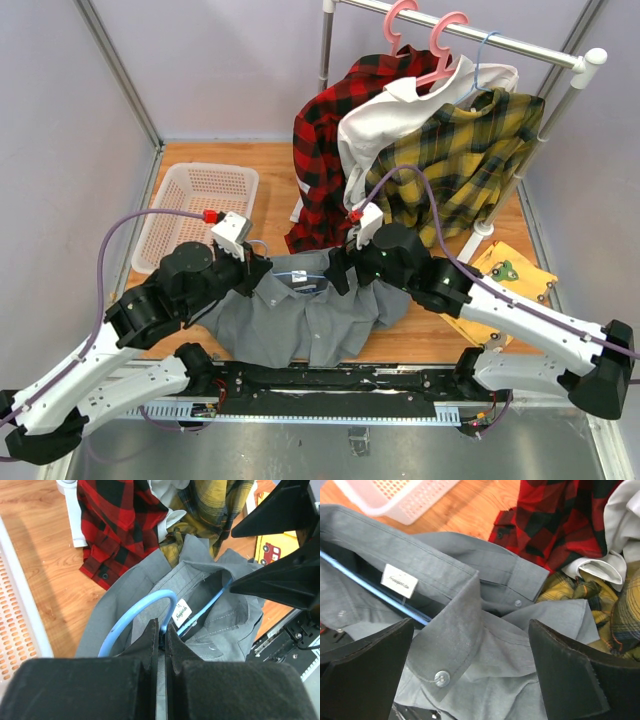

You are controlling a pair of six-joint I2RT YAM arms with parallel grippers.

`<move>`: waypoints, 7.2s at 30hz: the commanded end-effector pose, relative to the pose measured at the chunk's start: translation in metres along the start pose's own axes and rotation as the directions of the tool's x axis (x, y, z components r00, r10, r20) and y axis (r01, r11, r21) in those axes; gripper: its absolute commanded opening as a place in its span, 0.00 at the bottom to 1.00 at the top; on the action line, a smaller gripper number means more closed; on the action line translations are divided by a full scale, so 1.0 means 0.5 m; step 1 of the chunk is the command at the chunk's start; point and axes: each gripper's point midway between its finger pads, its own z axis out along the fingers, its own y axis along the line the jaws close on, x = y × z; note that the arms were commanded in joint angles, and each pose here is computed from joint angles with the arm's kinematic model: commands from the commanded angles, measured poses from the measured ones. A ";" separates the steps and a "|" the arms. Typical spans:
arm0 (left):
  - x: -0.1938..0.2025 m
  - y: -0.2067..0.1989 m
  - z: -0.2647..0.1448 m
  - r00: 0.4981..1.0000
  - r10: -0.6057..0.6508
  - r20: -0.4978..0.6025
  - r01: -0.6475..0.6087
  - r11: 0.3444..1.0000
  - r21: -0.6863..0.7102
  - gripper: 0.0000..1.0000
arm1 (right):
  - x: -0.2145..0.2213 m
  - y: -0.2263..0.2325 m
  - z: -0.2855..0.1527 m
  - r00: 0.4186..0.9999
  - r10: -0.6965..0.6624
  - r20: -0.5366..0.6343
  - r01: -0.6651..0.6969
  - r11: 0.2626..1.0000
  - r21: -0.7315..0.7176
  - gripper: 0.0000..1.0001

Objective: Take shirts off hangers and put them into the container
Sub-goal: Remove the shirt from the hanger, then place the hanger at the clothesline.

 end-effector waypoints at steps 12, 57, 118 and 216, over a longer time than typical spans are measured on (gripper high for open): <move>-0.054 0.004 -0.030 0.996 -0.025 0.083 0.026 1.000 -0.012 0.00 | 0.054 -0.065 0.030 0.984 -0.088 -0.154 0.115 0.977 0.179 0.10; -0.089 -0.036 -0.073 0.977 -0.039 0.210 0.010 0.990 0.138 0.01 | 0.034 -0.118 -0.199 0.924 -0.175 0.340 0.176 0.984 0.028 0.81; -0.006 -0.143 -0.054 0.999 0.021 -0.028 -0.007 0.911 0.413 0.00 | 0.157 0.134 -0.160 0.961 -0.273 0.042 0.235 0.727 -0.645 0.63; -0.048 -0.148 0.134 0.983 -0.182 0.029 0.167 0.943 0.288 0.57 | 0.071 0.166 -0.223 0.928 -0.232 0.290 0.369 0.672 -0.642 0.01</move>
